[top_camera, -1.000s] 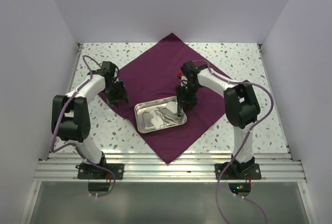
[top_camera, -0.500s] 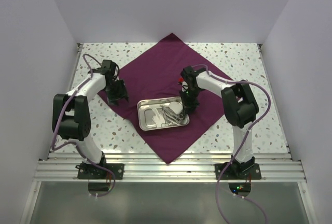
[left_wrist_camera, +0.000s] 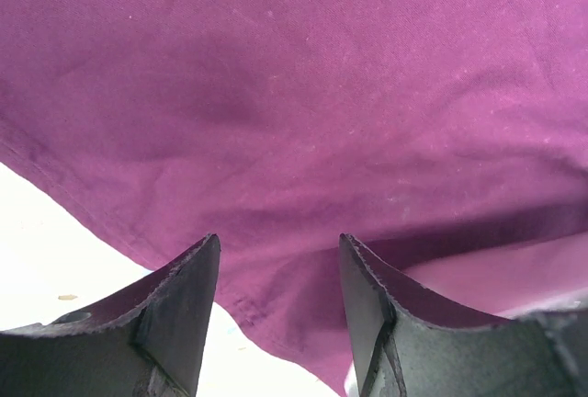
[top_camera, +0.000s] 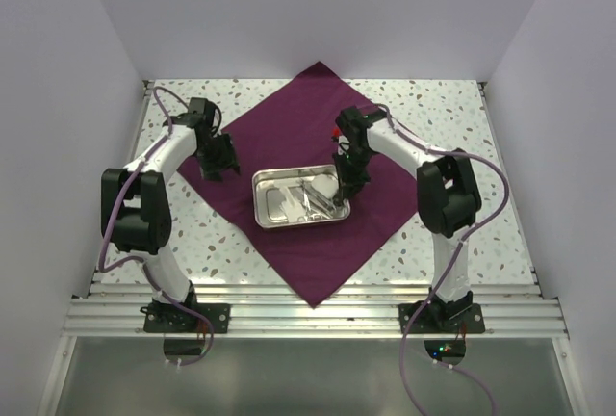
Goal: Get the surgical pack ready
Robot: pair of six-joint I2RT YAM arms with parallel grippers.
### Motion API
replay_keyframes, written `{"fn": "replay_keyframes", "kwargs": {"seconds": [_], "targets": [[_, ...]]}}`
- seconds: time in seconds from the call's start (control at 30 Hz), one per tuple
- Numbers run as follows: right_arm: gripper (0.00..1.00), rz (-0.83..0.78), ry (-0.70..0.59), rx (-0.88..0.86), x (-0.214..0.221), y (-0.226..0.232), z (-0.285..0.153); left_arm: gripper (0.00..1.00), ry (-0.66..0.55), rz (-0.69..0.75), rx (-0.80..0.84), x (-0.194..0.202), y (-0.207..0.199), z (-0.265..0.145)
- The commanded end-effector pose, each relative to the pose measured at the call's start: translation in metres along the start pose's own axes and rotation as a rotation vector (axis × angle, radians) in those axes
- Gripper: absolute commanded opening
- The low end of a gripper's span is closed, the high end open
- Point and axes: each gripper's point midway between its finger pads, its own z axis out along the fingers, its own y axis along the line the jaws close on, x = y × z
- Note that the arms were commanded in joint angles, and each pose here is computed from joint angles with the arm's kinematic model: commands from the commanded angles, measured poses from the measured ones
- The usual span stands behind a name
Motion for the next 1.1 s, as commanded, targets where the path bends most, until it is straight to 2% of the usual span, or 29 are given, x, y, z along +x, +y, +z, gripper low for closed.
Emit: {"fn": "replay_keyframes", "kwargs": {"seconds": [0.0,0.2,0.37,0.5,0.73,1.07], "targets": [[0.00,0.027,-0.164,-0.141,-0.033,0.031,-0.066,0.58,-0.001,-0.016,0.005,0.000,0.000,-0.006],[0.00,0.072,-0.234,-0.111,-0.081,0.011,-0.077,0.57,0.014,-0.023,-0.012,0.008,0.006,-0.002],[0.00,0.074,-0.265,-0.036,-0.118,-0.002,-0.060,0.56,0.011,-0.030,-0.024,0.003,0.006,0.000],[0.00,0.090,-0.267,-0.004,-0.130,-0.009,-0.042,0.55,-0.013,-0.044,-0.054,-0.008,0.007,0.000],[0.00,0.132,-0.259,0.042,-0.138,-0.019,-0.023,0.55,-0.008,-0.069,-0.075,-0.025,0.005,0.016],[0.00,0.112,-0.212,0.109,-0.125,-0.034,-0.024,0.55,-0.004,-0.091,-0.102,-0.045,0.014,0.026]]}}
